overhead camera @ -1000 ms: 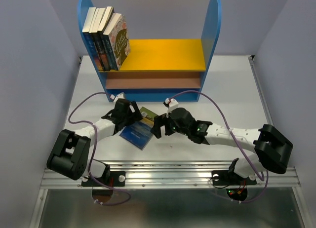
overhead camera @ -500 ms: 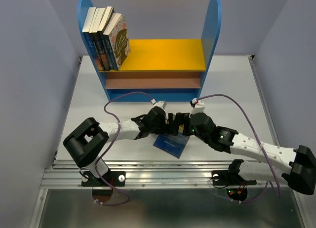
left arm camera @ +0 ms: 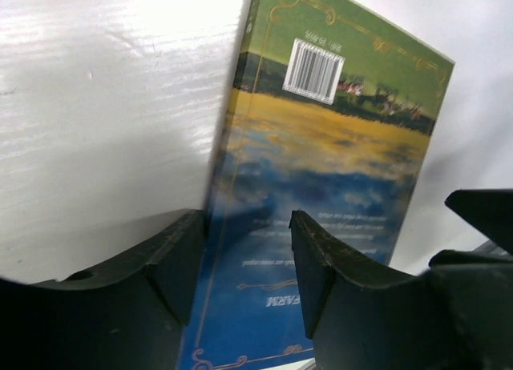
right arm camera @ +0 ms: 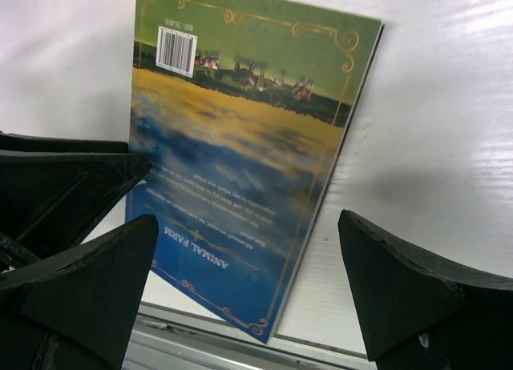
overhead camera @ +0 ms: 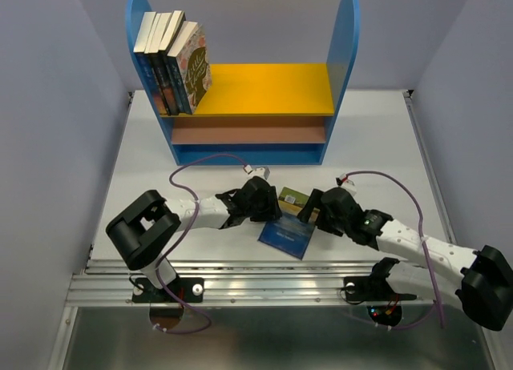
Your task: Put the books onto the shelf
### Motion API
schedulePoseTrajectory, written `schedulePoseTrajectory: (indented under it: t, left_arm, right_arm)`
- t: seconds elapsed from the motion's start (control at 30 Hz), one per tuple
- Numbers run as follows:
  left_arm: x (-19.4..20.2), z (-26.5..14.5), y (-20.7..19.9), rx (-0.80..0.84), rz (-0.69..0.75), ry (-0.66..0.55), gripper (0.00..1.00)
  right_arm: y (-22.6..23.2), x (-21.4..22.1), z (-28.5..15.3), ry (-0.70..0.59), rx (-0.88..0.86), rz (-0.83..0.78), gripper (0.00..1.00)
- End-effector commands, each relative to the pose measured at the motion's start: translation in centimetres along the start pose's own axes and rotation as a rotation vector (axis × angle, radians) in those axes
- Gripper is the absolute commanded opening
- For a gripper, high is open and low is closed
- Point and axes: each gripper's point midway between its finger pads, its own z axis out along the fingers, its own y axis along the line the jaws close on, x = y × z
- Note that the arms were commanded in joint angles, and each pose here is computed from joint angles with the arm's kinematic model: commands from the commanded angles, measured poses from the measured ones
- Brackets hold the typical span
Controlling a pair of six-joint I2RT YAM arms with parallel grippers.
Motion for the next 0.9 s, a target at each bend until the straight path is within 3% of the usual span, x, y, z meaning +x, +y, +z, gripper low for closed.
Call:
schedulePoseTrajectory:
  t: [0.0, 0.2, 0.37, 0.43, 0.6, 0.73, 0.87]
  left_arm:
    - [3.4, 0.1, 1.8, -0.087, 0.033, 0.083, 0.56]
    - [4.1, 0.7, 1.9, -0.118, 0.021, 0.099, 0.46]
    - [4.4, 0.8, 1.8, -0.126, 0.027, 0.098, 0.46]
    - [4.6, 0.8, 1.7, -0.127, 0.029, 0.1, 0.45]
    - [4.7, 1.1, 1.6, -0.137, 0.027, 0.098, 0.45]
    - [4.7, 1.4, 1.3, -0.134, 0.026, 0.102, 0.45]
    - [4.8, 1.7, 1.2, -0.14, 0.033, 0.109, 0.44]
  right_arm:
    - [-0.5, 1.3, 0.5, 0.059, 0.023, 0.069, 1.0]
    - [-1.5, 2.3, 1.3, 0.078, 0.056, 0.096, 1.0]
    - [-1.3, 2.2, 1.6, 0.078, 0.044, 0.105, 1.0]
    - [0.1, 2.0, 1.5, 0.079, -0.022, 0.1, 0.96]
    - [4.5, -0.1, -0.3, 0.026, -0.237, 0.098, 0.72]
    - [5.9, -1.6, -1.5, -0.019, -0.289, 0.075, 0.7]
    - [6.3, -1.2, -1.3, 0.013, -0.284, 0.057, 0.61]
